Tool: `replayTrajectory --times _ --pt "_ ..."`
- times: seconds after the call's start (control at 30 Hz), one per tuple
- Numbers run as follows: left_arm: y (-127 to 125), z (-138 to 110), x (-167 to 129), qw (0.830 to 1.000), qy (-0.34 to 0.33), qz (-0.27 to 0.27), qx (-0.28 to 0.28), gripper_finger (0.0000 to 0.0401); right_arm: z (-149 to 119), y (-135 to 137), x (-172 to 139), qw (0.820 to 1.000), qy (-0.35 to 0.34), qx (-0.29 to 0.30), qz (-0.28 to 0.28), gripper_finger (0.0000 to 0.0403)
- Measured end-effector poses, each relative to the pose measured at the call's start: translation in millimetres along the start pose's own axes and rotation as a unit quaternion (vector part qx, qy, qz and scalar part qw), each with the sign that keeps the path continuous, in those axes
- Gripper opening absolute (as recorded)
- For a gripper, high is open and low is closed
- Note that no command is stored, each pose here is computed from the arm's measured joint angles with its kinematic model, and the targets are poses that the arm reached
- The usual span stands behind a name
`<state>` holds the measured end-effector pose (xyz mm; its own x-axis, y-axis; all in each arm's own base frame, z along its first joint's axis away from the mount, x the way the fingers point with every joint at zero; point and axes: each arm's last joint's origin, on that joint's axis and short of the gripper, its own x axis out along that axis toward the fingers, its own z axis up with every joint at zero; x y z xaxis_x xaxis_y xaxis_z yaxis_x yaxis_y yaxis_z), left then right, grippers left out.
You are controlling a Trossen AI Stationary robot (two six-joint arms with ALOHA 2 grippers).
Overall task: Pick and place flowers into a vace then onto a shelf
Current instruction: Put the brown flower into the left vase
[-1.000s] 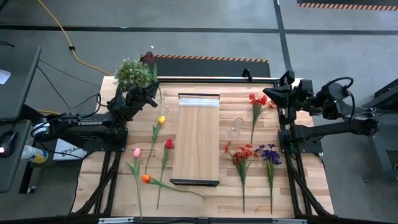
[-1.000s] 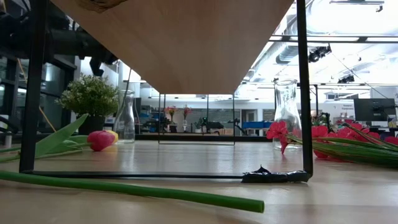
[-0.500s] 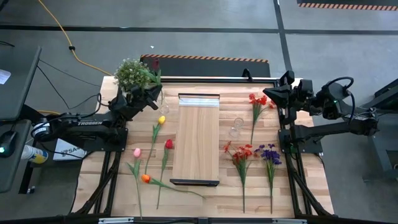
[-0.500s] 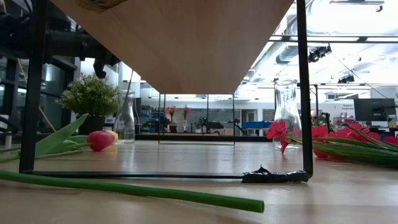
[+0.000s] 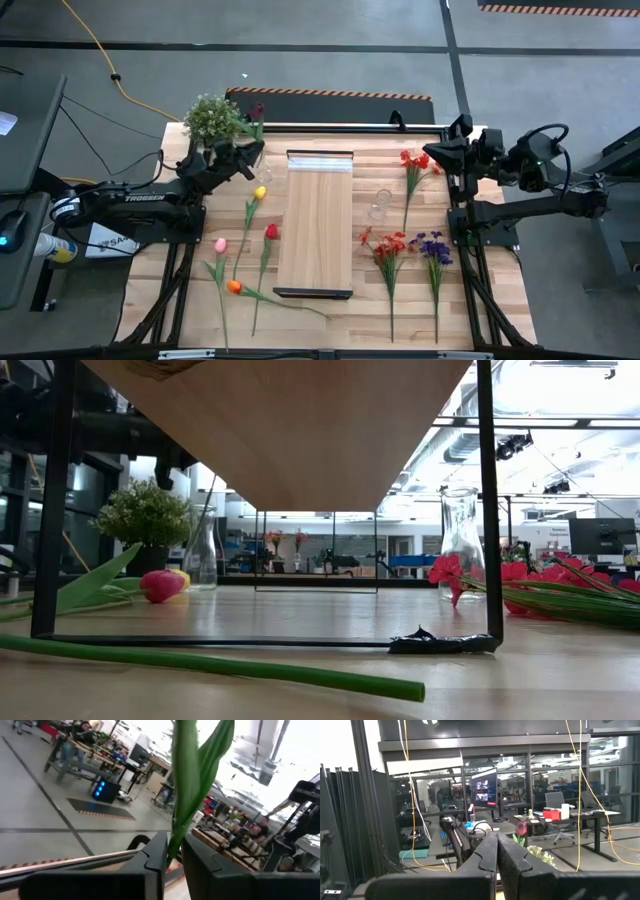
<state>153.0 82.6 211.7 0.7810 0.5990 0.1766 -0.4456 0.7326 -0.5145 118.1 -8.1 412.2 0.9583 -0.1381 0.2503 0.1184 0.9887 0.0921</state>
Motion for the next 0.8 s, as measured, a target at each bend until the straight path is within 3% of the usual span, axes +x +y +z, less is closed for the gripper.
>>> replayTrajectory --times 0.33,0.6,0.8 --pt "9.3 -16.0 -1.7 0.995 0.082 0.049 -0.043 0.0147 0.0 0.0 0.0 1.000 0.000 0.000 0.000 0.0000" --pt "8.3 -15.3 -1.7 0.995 0.082 0.040 -0.044 0.0181 -0.1 0.0 0.1 1.000 0.000 0.000 0.000 0.0000" --pt "8.0 -14.4 -2.0 0.995 0.080 0.039 -0.044 0.0179 -0.1 0.0 0.1 1.000 0.000 0.000 0.000 0.0000"
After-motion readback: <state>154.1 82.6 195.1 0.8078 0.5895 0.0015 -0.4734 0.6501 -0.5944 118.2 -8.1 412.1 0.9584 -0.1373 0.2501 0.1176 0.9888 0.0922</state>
